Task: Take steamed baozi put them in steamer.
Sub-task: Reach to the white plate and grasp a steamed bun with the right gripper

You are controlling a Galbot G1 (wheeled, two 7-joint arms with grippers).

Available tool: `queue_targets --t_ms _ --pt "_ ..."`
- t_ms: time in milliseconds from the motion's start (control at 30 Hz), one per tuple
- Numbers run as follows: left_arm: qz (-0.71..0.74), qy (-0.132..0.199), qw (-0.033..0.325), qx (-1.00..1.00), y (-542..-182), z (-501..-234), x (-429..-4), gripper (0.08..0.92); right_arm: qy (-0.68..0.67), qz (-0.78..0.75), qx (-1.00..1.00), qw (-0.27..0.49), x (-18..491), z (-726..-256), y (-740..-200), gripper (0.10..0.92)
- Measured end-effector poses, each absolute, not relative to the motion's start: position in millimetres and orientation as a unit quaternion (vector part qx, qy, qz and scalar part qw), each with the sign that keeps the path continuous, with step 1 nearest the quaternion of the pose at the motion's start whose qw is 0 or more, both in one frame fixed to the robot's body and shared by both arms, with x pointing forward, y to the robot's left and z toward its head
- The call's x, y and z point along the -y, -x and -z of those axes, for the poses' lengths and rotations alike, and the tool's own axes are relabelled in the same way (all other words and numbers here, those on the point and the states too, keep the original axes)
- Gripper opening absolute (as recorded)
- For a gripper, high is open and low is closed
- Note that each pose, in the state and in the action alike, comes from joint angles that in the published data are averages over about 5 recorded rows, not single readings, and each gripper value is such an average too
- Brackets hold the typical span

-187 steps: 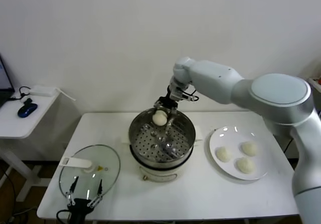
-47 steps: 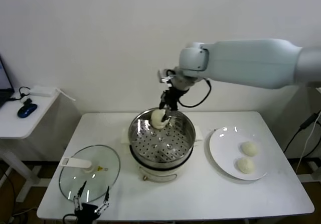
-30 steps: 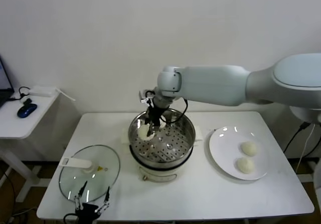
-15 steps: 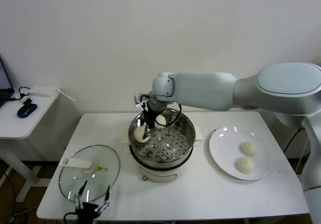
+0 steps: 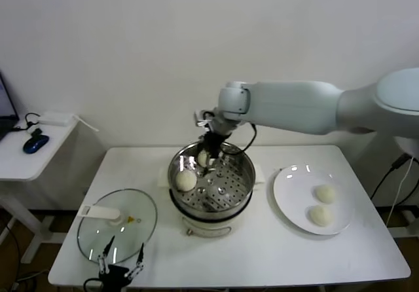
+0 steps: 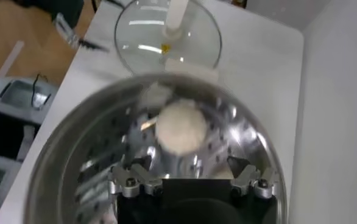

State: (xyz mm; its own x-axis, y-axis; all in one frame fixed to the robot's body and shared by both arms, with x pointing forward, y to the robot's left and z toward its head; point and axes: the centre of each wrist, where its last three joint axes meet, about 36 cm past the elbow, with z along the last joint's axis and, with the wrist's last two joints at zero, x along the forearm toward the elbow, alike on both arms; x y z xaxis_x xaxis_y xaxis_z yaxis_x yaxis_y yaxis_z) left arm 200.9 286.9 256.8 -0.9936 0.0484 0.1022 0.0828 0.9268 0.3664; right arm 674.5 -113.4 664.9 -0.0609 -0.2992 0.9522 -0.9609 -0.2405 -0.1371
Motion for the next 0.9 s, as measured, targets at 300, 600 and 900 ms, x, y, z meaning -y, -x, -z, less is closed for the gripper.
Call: queue_targets --t_ms 300,600,900 --pt "0.190 0.034 0.047 0.980 -199.2 -255.6 -286.9 0.823 -0.596 -0.528 0.476 0.373 235.4 -652.3 -663.7 0.823" --pt "0.189 0.034 0.049 0.980 -199.7 -253.6 -282.9 0.823 -0.568 -0.543 0.454 0.420 319.7 -610.2 -637.0 0.823" --pt "0.192 0.034 0.051 0.980 -198.7 -252.2 -282.9 0.823 -0.539 -0.545 0.455 0.454 368.7 -560.0 -620.4 0.823"
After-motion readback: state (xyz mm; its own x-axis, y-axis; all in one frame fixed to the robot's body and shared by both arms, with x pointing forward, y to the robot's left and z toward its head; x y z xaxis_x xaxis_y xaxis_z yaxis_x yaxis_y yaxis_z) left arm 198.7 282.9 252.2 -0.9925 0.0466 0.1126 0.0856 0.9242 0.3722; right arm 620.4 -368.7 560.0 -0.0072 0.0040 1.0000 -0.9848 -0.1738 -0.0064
